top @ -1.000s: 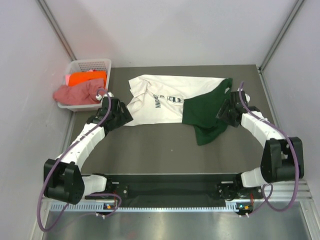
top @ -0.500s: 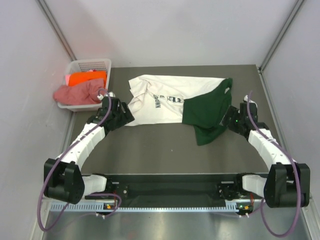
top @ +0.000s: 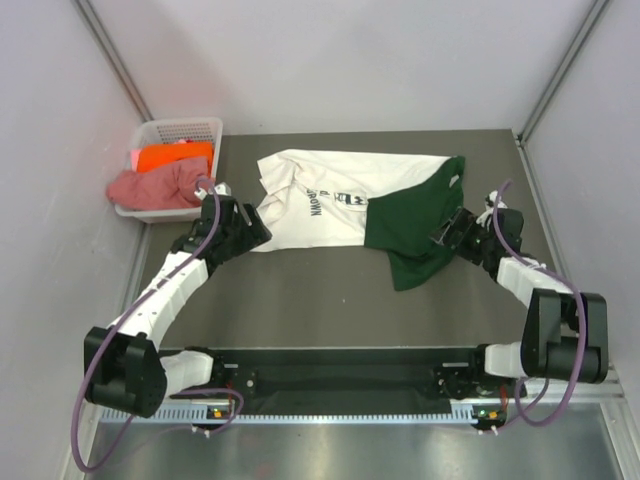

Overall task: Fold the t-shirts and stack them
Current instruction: Flatten the tshirt out

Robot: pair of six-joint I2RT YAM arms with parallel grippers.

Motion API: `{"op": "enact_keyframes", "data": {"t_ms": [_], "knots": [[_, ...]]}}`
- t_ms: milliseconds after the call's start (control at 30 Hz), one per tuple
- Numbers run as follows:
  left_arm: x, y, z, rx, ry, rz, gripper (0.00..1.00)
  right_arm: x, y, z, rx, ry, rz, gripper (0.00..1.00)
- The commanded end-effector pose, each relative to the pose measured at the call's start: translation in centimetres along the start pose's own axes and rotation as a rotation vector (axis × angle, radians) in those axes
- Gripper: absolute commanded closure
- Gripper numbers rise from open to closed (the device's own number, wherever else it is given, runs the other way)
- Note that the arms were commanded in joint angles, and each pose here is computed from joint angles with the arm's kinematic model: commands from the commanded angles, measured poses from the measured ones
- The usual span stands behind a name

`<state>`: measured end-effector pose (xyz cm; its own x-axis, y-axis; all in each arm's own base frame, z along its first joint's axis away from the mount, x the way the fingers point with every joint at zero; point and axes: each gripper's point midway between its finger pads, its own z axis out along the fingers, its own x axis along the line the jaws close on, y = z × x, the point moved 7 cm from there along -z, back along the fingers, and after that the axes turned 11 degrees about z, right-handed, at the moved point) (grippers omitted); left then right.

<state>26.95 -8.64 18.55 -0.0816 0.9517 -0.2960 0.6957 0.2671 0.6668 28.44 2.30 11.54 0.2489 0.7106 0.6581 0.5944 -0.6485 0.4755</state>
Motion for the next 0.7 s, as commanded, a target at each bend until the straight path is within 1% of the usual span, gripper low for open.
{"op": "enact_keyframes", "data": {"t_ms": [0,100,133,200,367,400,533,633,667], "knots": [[-0.5,0.8,-0.3,-0.058,-0.040,0.018,0.18,1.9,1.2,0.7,-0.008,0.142,-0.021,0.09],[-0.7,0.6,-0.4,-0.046,-0.067,0.021,0.18,1.9,0.4,0.6,0.036,0.168,-0.007,0.09],[-0.8,0.6,-0.4,-0.044,-0.067,0.022,0.18,2.2,0.4,0.1,0.030,0.175,-0.004,0.09],[-0.7,0.5,-0.6,-0.047,-0.069,0.024,0.18,1.9,-0.8,-0.9,0.065,0.156,0.012,0.09],[-0.7,0.3,-0.9,-0.050,-0.075,0.026,0.18,2.4,-3.0,-4.3,0.096,0.159,0.014,0.09],[-0.7,0.2,-1.0,-0.047,-0.075,0.026,0.18,2.2,-3.8,-5.1,0.125,0.133,0.037,0.09],[-0.6,0.2,-1.3,-0.048,-0.074,0.029,0.18,1.6,-5.2,-6.9,0.168,0.066,0.075,0.07],[-0.6,0.2,-1.5,-0.053,-0.074,0.029,0.18,2.0,-5.8,-8.3,0.152,0.090,0.093,0.07],[-0.6,0.0,-1.4,-0.047,-0.075,0.029,0.18,1.9,-5.7,-8.5,0.128,0.070,0.093,0.07]]}}
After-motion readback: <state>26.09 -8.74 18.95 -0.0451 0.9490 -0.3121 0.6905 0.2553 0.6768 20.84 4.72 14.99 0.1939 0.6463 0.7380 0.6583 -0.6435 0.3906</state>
